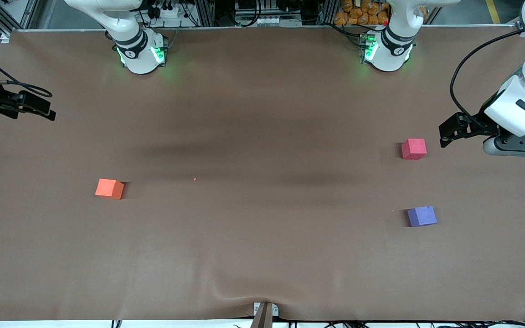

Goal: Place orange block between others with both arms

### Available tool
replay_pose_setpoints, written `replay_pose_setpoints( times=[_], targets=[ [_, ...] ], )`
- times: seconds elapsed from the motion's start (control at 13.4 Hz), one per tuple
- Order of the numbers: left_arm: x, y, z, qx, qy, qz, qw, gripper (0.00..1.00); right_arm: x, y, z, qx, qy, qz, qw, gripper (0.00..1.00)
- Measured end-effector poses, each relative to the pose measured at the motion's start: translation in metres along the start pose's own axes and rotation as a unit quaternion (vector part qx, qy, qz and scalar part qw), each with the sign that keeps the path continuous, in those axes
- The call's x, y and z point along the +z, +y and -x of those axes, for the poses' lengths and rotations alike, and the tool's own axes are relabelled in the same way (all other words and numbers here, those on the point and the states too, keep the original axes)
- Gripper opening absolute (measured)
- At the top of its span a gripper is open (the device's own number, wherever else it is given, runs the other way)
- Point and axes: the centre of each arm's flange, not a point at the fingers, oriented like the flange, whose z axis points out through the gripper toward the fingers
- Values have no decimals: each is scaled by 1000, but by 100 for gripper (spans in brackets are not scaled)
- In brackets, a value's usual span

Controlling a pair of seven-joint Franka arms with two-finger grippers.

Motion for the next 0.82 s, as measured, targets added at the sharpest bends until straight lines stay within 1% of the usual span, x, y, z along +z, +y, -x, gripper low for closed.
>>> replay_pose_setpoints(
  times=[0.82],
  targets=[
    [0, -2, 0, -2, 0, 0, 1000, 100, 0, 0, 0, 0, 0, 0, 1000, 100]
  ],
)
